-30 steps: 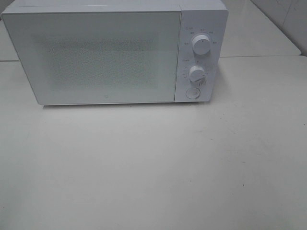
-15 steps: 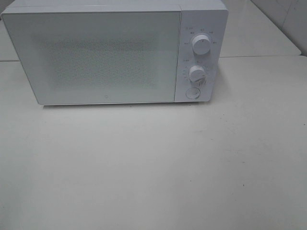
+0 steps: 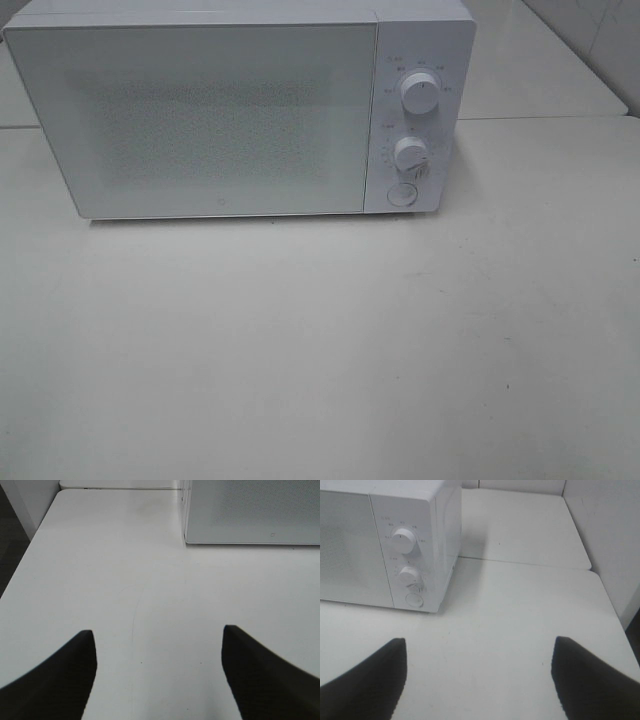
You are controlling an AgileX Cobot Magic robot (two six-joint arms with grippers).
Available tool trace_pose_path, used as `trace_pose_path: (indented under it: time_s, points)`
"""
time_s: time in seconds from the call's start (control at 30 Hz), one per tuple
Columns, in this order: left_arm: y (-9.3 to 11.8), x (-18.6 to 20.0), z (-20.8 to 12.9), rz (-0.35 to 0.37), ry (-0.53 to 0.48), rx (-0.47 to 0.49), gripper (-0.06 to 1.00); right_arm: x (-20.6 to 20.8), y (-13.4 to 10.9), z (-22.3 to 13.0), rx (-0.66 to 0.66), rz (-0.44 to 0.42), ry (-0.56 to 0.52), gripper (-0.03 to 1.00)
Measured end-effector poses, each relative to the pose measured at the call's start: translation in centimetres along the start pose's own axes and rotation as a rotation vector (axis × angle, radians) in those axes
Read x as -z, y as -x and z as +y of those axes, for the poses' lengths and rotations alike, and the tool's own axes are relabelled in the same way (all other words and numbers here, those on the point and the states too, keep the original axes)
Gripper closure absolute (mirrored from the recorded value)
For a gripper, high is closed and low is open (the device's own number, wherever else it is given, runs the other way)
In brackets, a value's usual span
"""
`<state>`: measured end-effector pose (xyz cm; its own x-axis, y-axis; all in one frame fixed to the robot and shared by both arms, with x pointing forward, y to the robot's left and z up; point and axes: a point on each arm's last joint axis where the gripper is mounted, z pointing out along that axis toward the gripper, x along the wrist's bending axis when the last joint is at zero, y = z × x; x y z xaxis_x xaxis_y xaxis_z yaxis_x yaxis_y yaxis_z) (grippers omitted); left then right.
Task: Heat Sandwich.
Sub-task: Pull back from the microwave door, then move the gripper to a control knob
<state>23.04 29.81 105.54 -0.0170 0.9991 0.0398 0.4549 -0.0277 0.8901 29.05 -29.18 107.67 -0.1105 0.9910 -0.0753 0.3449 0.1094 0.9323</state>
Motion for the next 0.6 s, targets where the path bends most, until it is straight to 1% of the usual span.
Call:
trace_pose_path:
  time_s: [0.13, 0.2, 0.3, 0.33, 0.4, 0.57, 0.6]
  points:
    - [0.0, 0.0, 0.0, 0.000, 0.000, 0.000, 0.28, -1.3, 0.0, 0.5, 0.033, 0.014, 0.022, 0.19]
    - [0.0, 0.0, 0.0, 0.000, 0.000, 0.000, 0.28, -2.3, -0.1, 0.9, 0.062, 0.039, 0.049, 0.19]
    - [0.0, 0.0, 0.0, 0.000, 0.000, 0.000, 0.28, -3.1, -0.3, 1.1, 0.073, 0.059, 0.069, 0.19]
    - [0.0, 0.0, 0.0, 0.000, 0.000, 0.000, 0.28, -3.9, -0.5, 1.5, 0.084, 0.082, 0.083, 0.19]
    - [0.0, 0.0, 0.0, 0.000, 0.000, 0.000, 0.28, -4.8, -0.7, 1.9, 0.090, 0.099, 0.099, 0.20]
    - [0.0, 0.0, 0.0, 0.000, 0.000, 0.000, 0.28, -6.8, -1.2, 2.4, 0.099, 0.128, 0.099, 0.20]
    - [0.0, 0.0, 0.0, 0.000, 0.000, 0.000, 0.28, -7.8, -1.5, 2.5, 0.104, 0.136, 0.088, 0.20]
